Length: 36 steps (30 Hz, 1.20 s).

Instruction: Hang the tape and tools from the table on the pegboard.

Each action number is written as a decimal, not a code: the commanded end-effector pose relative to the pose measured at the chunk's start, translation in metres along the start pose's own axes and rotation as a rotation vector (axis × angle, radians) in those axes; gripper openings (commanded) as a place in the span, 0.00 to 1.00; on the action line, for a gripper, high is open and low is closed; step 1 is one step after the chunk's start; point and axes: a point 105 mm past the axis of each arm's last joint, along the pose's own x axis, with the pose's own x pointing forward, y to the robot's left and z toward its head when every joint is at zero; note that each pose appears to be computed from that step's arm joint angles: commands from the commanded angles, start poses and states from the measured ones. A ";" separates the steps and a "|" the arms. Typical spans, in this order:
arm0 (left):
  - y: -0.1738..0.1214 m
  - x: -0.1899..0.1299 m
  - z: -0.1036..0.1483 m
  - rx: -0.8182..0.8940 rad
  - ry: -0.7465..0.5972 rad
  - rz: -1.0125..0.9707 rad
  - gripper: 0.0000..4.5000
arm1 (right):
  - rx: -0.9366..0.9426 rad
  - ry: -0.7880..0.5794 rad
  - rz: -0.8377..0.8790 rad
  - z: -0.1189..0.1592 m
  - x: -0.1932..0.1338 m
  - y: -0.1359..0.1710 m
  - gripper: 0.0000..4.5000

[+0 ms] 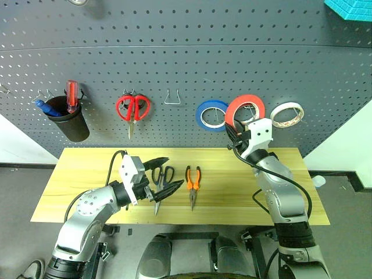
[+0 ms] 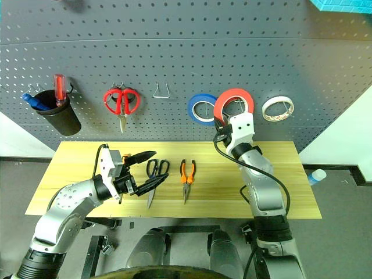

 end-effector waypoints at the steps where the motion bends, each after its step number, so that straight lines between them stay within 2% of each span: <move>1: -0.001 0.002 0.021 0.037 -0.068 -0.002 1.00 | -0.023 -0.060 0.008 0.014 0.007 0.002 0.15; 24: 0.005 0.003 0.042 0.113 -0.227 0.080 1.00 | -0.060 -0.033 -0.016 -0.004 0.034 -0.013 0.15; 36: 0.006 0.003 0.042 0.136 -0.250 0.080 1.00 | -0.071 0.006 -0.037 -0.012 0.035 -0.020 0.15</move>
